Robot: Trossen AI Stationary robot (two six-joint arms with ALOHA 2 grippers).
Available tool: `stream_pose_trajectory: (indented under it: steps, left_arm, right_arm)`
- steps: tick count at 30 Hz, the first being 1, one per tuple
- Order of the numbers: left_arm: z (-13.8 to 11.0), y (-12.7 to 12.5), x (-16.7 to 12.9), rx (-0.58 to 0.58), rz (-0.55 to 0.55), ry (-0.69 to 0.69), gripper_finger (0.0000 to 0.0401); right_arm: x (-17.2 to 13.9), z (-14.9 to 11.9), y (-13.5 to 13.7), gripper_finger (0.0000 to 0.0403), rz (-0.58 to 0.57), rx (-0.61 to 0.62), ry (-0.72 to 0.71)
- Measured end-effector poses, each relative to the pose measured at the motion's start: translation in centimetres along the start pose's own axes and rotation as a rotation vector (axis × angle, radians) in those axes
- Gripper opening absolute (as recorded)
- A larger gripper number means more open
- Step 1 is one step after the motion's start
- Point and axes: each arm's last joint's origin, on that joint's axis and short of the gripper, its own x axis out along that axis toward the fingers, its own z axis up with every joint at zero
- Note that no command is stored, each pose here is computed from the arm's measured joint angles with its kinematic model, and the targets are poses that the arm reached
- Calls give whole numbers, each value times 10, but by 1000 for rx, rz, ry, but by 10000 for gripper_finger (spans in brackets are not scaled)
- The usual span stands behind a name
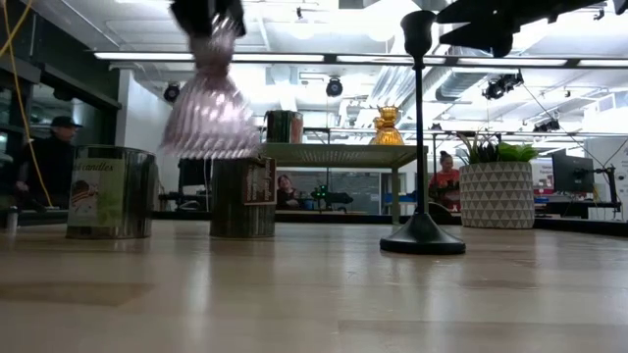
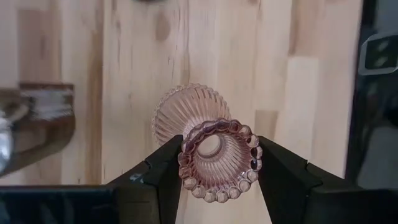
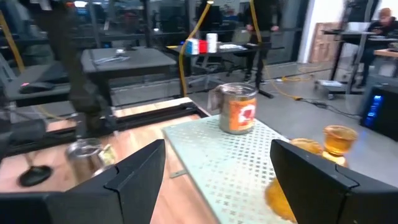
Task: Pick & Place candle stick holders
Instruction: Put the violet candle holder on the shelf
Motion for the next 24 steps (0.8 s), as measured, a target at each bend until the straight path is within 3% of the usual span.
stream_pose_trajectory:
  steps: [9,14,24]
  left_arm:
    - [35,30,-40,-113,44,-131,166]
    - [51,51,-60,-157,53,-206,166]
    - [59,84,-88,-196,148,-220,166]
  right_arm:
    - [5,-3,5,284,101,43,25]
    - [19,-6,15,284,219,46,31]
    - [58,-22,43,284,339,54,2]
